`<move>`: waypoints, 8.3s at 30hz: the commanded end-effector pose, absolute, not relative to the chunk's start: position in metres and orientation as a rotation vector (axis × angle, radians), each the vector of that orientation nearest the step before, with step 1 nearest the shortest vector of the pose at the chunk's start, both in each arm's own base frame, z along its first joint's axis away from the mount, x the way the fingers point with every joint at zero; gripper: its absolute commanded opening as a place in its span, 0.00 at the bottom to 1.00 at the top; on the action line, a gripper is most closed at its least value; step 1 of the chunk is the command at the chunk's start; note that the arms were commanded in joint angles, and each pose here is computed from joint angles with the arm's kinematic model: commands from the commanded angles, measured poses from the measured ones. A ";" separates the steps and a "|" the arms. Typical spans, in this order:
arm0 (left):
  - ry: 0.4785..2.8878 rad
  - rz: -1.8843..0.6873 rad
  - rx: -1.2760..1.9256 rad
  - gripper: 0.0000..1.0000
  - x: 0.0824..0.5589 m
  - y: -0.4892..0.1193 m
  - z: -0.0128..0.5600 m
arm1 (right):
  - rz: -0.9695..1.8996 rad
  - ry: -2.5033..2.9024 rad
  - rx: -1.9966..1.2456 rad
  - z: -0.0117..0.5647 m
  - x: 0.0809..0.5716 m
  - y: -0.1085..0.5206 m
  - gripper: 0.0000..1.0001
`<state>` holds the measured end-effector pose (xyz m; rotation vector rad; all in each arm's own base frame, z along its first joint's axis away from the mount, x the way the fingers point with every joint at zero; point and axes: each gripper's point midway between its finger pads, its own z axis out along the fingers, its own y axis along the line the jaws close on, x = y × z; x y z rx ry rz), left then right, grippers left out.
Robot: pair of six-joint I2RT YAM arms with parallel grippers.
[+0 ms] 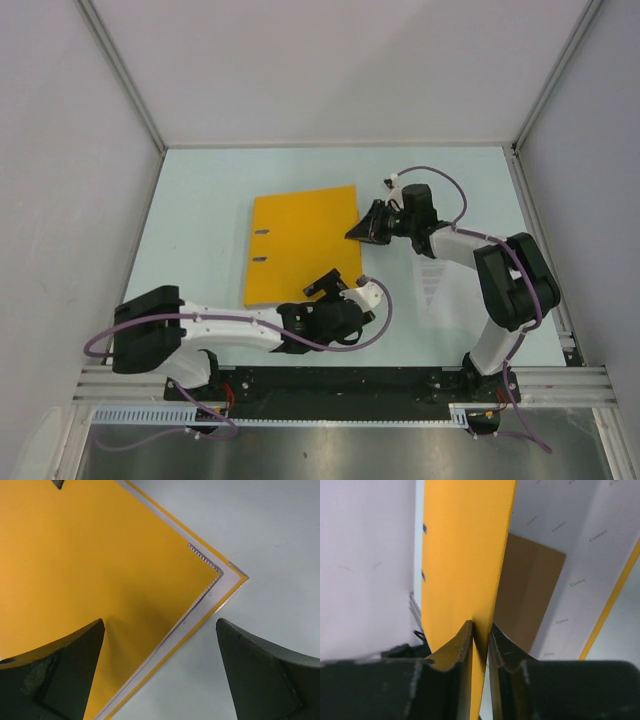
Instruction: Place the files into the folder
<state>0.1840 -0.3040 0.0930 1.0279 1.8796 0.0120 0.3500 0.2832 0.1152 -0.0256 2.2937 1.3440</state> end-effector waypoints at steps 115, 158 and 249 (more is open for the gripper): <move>1.858 -0.372 -0.538 0.63 0.304 -0.056 0.255 | 1.400 2.176 -0.609 0.125 0.292 0.556 0.54; 2.311 -0.715 -0.136 0.51 0.262 -0.173 0.093 | 1.207 2.273 -0.387 0.074 0.353 0.386 0.16; 2.310 -0.712 -0.114 0.49 0.265 -0.184 0.096 | 1.131 2.510 -0.316 -0.012 0.321 0.375 0.07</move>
